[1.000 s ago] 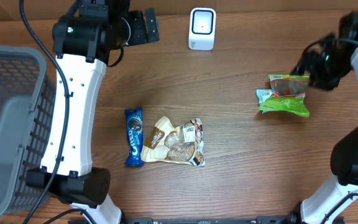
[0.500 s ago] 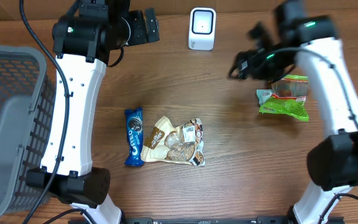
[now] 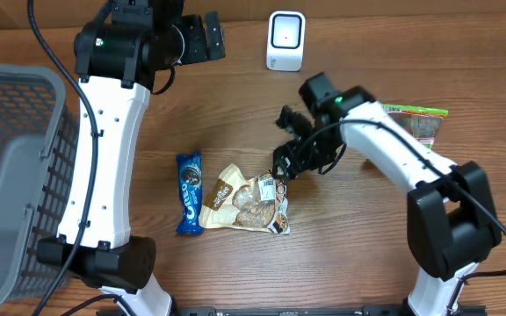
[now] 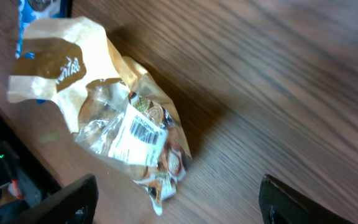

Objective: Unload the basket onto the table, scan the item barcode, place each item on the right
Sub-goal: 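Move the right gripper to the beige cookie bag and grasp it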

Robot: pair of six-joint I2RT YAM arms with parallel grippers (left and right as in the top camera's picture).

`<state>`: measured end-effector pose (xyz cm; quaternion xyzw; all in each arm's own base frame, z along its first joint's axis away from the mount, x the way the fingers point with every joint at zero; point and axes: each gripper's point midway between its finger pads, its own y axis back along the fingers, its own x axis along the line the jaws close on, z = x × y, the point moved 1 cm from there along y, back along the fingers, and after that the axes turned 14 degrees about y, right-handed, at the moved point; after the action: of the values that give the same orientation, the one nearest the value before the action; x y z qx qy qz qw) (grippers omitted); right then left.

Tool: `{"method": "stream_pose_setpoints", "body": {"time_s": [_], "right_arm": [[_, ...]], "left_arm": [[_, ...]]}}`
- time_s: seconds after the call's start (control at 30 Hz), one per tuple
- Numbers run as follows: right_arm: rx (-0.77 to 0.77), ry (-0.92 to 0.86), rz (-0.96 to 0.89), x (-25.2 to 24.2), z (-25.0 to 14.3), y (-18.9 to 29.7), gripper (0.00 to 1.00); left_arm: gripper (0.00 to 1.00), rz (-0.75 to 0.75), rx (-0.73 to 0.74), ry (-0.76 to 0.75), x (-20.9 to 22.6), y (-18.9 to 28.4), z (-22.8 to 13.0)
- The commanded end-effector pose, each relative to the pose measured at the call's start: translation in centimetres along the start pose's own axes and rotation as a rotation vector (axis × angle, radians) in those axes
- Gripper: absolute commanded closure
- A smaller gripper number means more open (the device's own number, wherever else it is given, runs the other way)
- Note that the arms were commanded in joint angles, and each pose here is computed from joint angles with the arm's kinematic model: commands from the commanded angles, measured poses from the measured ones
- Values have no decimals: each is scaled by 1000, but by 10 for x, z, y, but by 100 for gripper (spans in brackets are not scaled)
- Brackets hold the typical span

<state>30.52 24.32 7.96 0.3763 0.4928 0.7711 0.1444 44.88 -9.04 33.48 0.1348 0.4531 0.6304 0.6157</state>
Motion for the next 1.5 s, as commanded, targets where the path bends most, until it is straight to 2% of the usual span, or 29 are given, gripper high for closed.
{"method": "stream_pose_setpoints", "body": {"time_s": [0.0,0.13,0.2,0.27,0.33,0.43,0.47,0.57,0.67,0.73,0.8,0.87,0.9,0.93,0.97,1.03,1.1,1.13,1.17,1.2,1.23,1.3,1.4,1.47], "right_arm": [[1,2,16,5,-7,-17,18],[-16,-15,13,1,-11,-30,23],[-9,-39,23,1,-16,-35,30],[-1,-47,42,3,-22,-39,43],[3,-49,44,2,-24,-41,67],[-21,-38,33,-1,-18,-40,94],[-37,-36,28,-4,-15,-38,96],[-95,-41,-1,-19,-2,-27,96],[-164,-40,-115,-50,17,-6,96],[-235,-6,-224,-74,36,12,96],[-320,60,-272,-86,56,25,96],[-414,52,-290,-94,74,38,95],[-446,22,-280,-95,79,42,72],[-463,-1,-258,-92,83,46,43],[-473,-28,-231,-89,85,50,24],[-478,-113,-163,-80,87,61,10],[-457,-277,-116,-75,81,75,9],[-439,-351,-93,-73,76,79,16],[-410,-448,-60,-68,68,82,28],[-380,-541,-40,-66,60,80,35],[-338,-636,-24,-64,49,75,35],[-291,-689,-29,-61,39,62,32],[-251,-799,-132,-70,24,42,29],[-259,-813,-203,-77,22,28,29]], "left_arm": [[0,-29,-37,7,-7,17,6],[0,-29,-37,7,-7,17,6],[0,-29,-37,7,-7,17,6],[0,-29,-37,7,-7,17,6],[0,-29,-37,7,-7,17,6],[0,-29,-37,7,-7,17,6],[0,-29,-37,7,-7,17,6],[0,-29,-37,7,-7,17,6],[0,-29,-37,7,-7,17,6],[0,-29,-37,7,-7,17,6],[0,-29,-37,7,-7,17,6],[0,-29,-37,7,-7,17,6],[0,-29,-37,7,-7,17,6],[0,-29,-37,7,-7,17,6],[0,-29,-37,7,-7,17,6],[0,-29,-37,7,-7,17,6],[0,-29,-37,7,-7,17,6],[0,-29,-37,7,-7,17,6],[0,-29,-37,7,-7,17,6],[0,-29,-37,7,-7,17,6],[0,-29,-37,7,-7,17,6],[0,-29,-37,7,-7,17,6],[0,-29,-37,7,-7,17,6],[0,-29,-37,7,-7,17,6]]}}
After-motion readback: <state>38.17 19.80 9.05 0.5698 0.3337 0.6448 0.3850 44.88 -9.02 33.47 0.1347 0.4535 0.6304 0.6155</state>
